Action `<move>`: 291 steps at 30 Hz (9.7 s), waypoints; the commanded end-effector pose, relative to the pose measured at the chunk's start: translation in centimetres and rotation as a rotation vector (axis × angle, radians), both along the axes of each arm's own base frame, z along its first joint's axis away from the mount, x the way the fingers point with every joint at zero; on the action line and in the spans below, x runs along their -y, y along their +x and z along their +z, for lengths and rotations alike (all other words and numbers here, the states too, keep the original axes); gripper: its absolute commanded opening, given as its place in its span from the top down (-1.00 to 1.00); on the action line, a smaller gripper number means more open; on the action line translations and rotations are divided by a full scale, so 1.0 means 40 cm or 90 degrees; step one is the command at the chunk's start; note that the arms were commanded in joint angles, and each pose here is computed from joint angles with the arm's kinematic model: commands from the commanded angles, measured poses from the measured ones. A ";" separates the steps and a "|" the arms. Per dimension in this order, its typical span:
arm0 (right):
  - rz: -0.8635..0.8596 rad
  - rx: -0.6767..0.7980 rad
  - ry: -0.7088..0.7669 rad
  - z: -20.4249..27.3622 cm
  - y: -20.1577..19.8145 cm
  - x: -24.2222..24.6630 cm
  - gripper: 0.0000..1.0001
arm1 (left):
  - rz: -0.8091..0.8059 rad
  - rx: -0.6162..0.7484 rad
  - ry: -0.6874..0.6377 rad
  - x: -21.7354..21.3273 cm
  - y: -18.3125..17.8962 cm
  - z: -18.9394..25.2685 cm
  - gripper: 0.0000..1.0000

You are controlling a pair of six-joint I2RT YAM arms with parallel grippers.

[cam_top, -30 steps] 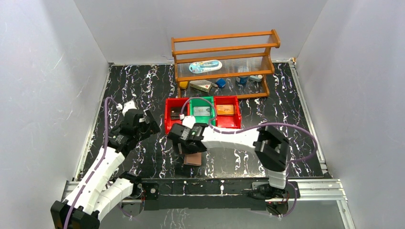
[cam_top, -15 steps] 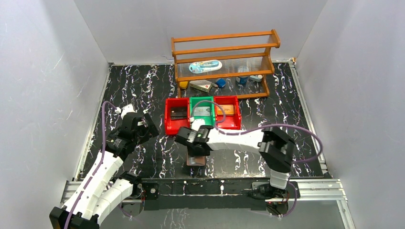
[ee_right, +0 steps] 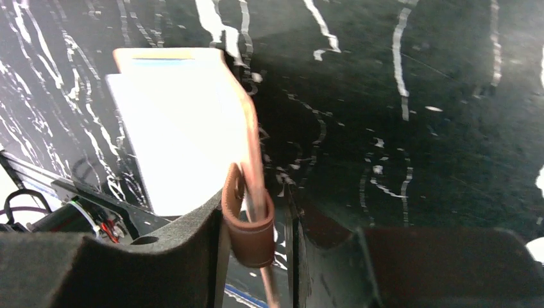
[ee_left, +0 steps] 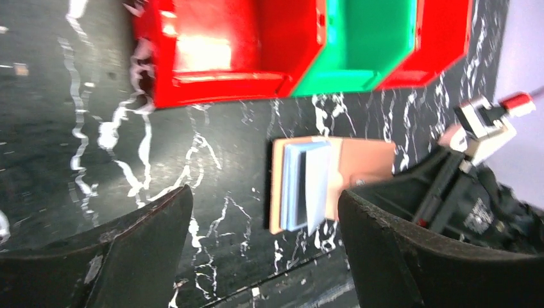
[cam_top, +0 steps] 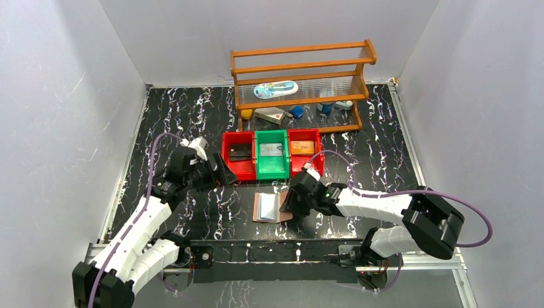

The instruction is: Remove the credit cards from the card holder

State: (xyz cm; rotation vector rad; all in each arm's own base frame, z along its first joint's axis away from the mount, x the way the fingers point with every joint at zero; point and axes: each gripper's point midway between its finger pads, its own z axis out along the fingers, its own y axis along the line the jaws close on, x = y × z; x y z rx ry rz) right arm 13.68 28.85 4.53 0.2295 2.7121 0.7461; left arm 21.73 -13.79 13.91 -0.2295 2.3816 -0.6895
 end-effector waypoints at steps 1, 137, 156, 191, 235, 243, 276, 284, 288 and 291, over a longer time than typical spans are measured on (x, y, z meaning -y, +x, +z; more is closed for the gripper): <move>-0.018 0.007 0.116 0.040 0.010 -0.035 0.18 | -0.158 -0.032 -0.096 0.106 -0.044 -0.004 -0.62; -0.106 -0.046 -0.033 -0.027 0.050 0.104 0.23 | -0.287 -0.071 0.149 0.318 -0.119 -0.149 -0.01; -0.091 -0.017 0.013 0.027 0.065 0.076 0.11 | -0.298 -0.168 0.224 0.298 -0.139 -0.279 0.04; -0.027 -0.031 0.155 0.125 0.090 -0.076 0.37 | -0.287 -0.178 0.218 0.283 -0.156 -0.287 0.09; -0.012 -0.008 0.240 -0.037 0.058 -0.082 0.60 | -0.265 -0.162 0.218 0.188 -0.212 -0.397 0.34; -0.006 0.018 0.270 -0.002 0.053 -0.074 0.67 | -0.237 -0.178 0.260 0.143 -0.220 -0.403 0.34; 0.085 -0.041 0.404 -0.024 -0.031 -0.108 0.65 | -0.342 -0.159 0.071 0.310 -0.235 -0.261 0.22; 0.061 -0.043 0.381 -0.036 -0.015 -0.109 0.61 | -0.282 -0.155 0.147 0.235 -0.223 -0.313 0.29; 0.039 -0.049 0.336 -0.059 -0.001 -0.111 0.40 | -0.298 -0.159 0.154 0.225 -0.234 -0.320 0.32; 0.031 -0.045 0.295 -0.071 0.003 -0.107 0.39 | -0.292 -0.156 0.147 0.215 -0.241 -0.324 0.32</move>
